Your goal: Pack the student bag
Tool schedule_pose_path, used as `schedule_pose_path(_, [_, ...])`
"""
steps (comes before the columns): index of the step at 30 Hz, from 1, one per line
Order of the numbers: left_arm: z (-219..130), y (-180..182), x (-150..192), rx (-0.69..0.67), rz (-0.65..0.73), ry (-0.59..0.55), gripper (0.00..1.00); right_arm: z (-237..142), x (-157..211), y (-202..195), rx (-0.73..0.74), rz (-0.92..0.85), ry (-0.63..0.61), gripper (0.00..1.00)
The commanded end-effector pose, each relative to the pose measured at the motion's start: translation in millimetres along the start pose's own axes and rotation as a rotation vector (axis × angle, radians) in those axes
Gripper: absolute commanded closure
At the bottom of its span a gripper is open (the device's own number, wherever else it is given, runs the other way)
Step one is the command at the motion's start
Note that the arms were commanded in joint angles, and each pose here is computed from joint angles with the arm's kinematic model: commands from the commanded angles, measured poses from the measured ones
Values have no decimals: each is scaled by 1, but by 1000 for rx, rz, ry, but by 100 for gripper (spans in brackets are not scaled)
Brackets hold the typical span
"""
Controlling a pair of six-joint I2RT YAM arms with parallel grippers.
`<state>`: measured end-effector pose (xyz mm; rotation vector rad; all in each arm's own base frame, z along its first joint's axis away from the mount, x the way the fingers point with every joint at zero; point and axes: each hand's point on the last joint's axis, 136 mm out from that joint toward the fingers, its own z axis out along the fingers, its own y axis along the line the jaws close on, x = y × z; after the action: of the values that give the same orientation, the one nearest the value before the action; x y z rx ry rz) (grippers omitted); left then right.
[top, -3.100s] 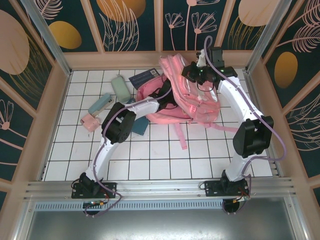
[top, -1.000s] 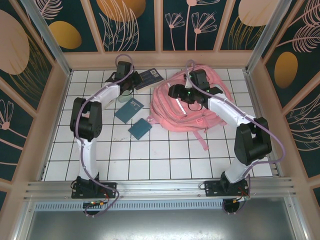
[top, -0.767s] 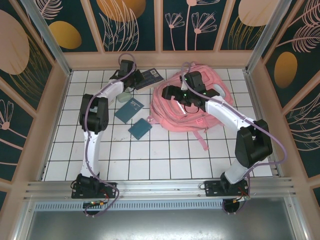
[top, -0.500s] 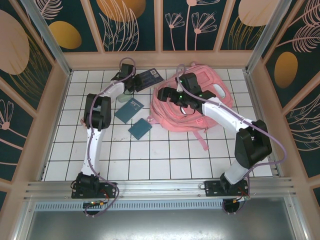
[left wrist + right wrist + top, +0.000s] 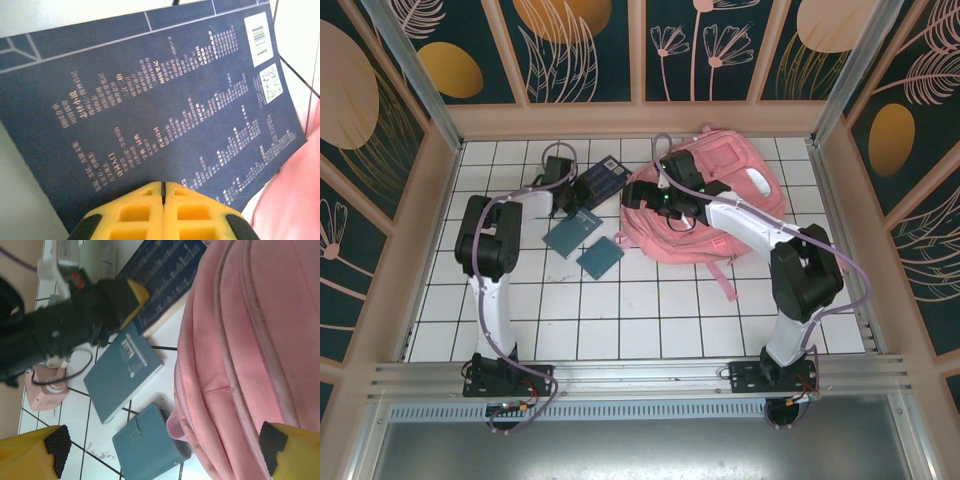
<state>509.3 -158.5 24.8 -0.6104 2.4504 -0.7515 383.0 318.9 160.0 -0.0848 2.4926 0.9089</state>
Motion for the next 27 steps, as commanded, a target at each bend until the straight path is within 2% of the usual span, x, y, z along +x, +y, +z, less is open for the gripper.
schedule_pose_path(1, [-14,25,37,-22,-126,53,97,9,-5,21,-67,-26,0,1])
schedule_pose_path(3, [-24,27,51,-9,-156,56,97,15,-3,23,-83,-22,15,5])
schedule_pose_path(7, [-42,27,80,12,-198,71,96,29,3,31,-123,-15,46,21])
schedule_pose_path(10, [-55,20,85,40,-210,62,95,40,8,38,-137,-16,62,36])
schedule_pose_path(12, [-65,15,79,36,-183,48,93,46,12,40,-142,-14,73,42])
schedule_pose_path(16, [-80,4,57,-6,-73,8,90,63,23,41,-132,2,101,44])
schedule_pose_path(19, [-84,3,36,-27,-8,-21,94,76,32,44,-123,12,121,45])
schedule_pose_path(24, [-64,24,17,-109,104,9,95,98,41,41,-66,42,134,46])
schedule_pose_path(27, [-48,42,18,-174,145,34,97,112,45,33,-12,67,135,46])
